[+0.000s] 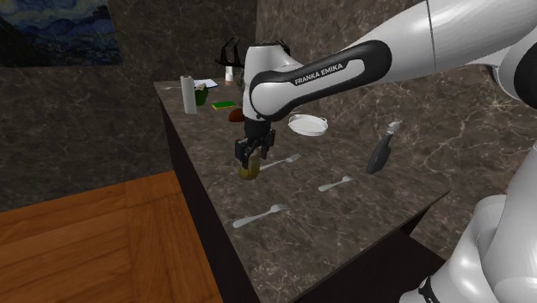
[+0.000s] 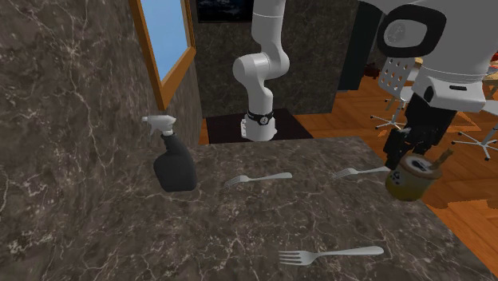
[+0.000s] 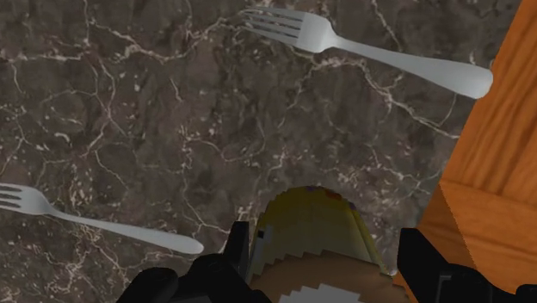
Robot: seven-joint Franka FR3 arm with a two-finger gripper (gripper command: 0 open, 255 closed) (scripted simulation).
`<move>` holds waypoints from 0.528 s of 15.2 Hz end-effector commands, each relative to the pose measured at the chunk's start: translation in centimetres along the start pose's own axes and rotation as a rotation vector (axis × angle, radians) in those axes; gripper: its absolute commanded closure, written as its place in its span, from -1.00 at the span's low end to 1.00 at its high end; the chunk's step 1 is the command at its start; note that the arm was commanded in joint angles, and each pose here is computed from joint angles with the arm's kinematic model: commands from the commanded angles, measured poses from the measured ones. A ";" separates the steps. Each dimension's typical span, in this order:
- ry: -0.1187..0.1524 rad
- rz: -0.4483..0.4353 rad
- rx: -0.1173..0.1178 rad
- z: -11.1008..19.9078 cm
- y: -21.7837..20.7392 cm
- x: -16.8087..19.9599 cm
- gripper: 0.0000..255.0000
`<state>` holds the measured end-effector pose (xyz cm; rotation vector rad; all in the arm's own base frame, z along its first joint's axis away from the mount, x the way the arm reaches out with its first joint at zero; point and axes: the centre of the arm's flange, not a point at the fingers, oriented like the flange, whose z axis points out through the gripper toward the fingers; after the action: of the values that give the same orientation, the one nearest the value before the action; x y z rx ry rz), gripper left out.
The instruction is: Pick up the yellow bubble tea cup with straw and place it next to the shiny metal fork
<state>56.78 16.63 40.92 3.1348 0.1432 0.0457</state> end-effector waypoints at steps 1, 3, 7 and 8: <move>0.001 0.000 0.000 1.0 -0.1 -0.1 1.00; 0.001 0.000 0.000 2.1 -0.1 -0.1 1.00; 0.001 0.000 0.000 4.2 -0.1 -0.2 1.00; 0.001 0.000 0.000 4.7 -0.1 -0.2 1.00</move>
<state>56.66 16.73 36.69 3.1346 0.1436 0.0457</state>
